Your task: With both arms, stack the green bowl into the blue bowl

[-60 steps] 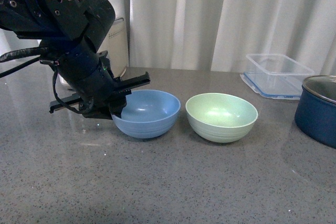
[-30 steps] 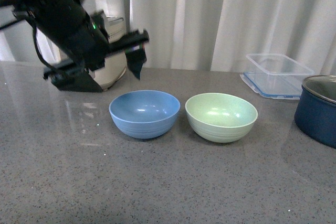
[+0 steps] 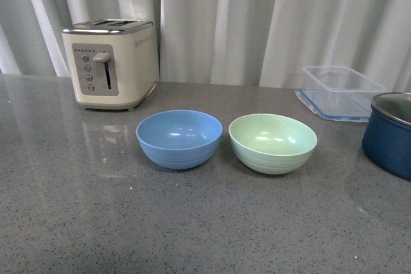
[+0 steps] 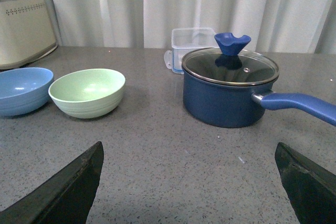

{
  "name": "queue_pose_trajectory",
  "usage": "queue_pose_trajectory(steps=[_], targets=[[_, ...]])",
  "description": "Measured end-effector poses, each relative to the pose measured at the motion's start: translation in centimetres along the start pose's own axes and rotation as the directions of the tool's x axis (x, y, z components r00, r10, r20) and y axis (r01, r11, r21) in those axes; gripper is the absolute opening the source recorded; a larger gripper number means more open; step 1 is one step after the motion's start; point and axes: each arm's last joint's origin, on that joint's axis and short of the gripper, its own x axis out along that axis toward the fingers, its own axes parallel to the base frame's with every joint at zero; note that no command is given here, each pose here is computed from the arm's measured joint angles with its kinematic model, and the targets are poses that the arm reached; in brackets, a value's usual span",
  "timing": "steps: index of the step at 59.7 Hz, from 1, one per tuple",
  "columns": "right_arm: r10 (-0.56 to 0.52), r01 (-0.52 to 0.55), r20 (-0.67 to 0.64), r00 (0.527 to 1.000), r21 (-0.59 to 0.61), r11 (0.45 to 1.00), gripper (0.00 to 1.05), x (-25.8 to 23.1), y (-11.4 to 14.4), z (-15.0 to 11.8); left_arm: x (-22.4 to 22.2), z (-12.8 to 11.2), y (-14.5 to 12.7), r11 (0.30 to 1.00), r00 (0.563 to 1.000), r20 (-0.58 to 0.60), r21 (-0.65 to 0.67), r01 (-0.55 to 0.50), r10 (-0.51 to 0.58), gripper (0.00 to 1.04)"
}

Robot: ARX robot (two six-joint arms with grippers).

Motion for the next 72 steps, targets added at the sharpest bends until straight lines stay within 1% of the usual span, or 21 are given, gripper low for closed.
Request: queue_pose_trajectory(steps=[4,8,10,13,17,21,23,27,36,56,72], targets=[[0.000,0.000,0.000,1.000,0.000,1.000,0.95,0.0,0.0,0.0,-1.4,-2.7,0.5,1.000,0.999,-0.036,0.011,0.001,-0.001,0.47],[0.000,0.000,0.000,1.000,0.000,1.000,0.95,0.0,0.0,0.0,-2.6,-4.6,0.7,1.000,0.998,-0.066,0.017,0.013,-0.012,0.36],[0.000,0.000,0.000,1.000,0.000,1.000,0.95,0.0,0.0,0.0,-3.5,-5.7,0.9,1.000,0.997,-0.076,0.021,0.011,-0.009,0.27],[0.000,0.000,0.000,1.000,0.000,1.000,0.95,0.0,0.0,0.0,-4.8,-6.6,1.3,1.000,0.998,-0.068,0.024,0.007,-0.005,0.15],[0.000,0.000,0.000,1.000,0.000,1.000,0.95,0.0,0.0,0.0,-5.9,-7.2,1.6,1.000,0.998,-0.057,0.025,0.004,-0.002,0.04],[0.000,0.000,0.000,1.000,0.000,1.000,0.95,0.0,0.0,0.0,-7.2,-8.2,2.0,1.000,0.999,-0.055,0.026,0.002,0.000,0.04],[0.000,0.000,0.000,1.000,0.000,1.000,0.95,0.0,0.0,0.0,-7.8,-8.7,2.4,0.999,0.998,-0.059,0.026,0.020,-0.018,0.04],[0.000,0.000,0.000,1.000,0.000,1.000,0.95,0.0,0.0,0.0,-8.8,-9.6,2.9,1.000,0.998,-0.069,0.027,0.011,-0.009,0.04],[0.000,0.000,0.000,1.000,0.000,1.000,0.95,0.0,0.0,0.0,-10.7,-10.9,3.1,1.000,0.998,-0.067,0.027,0.002,0.000,0.04],[0.000,0.000,0.000,1.000,0.000,1.000,0.95,0.0,0.0,0.0,-14.1,-12.9,3.2,1.000,0.998,-0.064,0.027,0.001,0.000,0.04],[0.000,0.000,0.000,1.000,0.000,1.000,0.95,0.0,0.0,0.0,-15.5,-13.5,3.2,1.000,0.998,-0.063,0.027,0.002,0.000,0.04]])
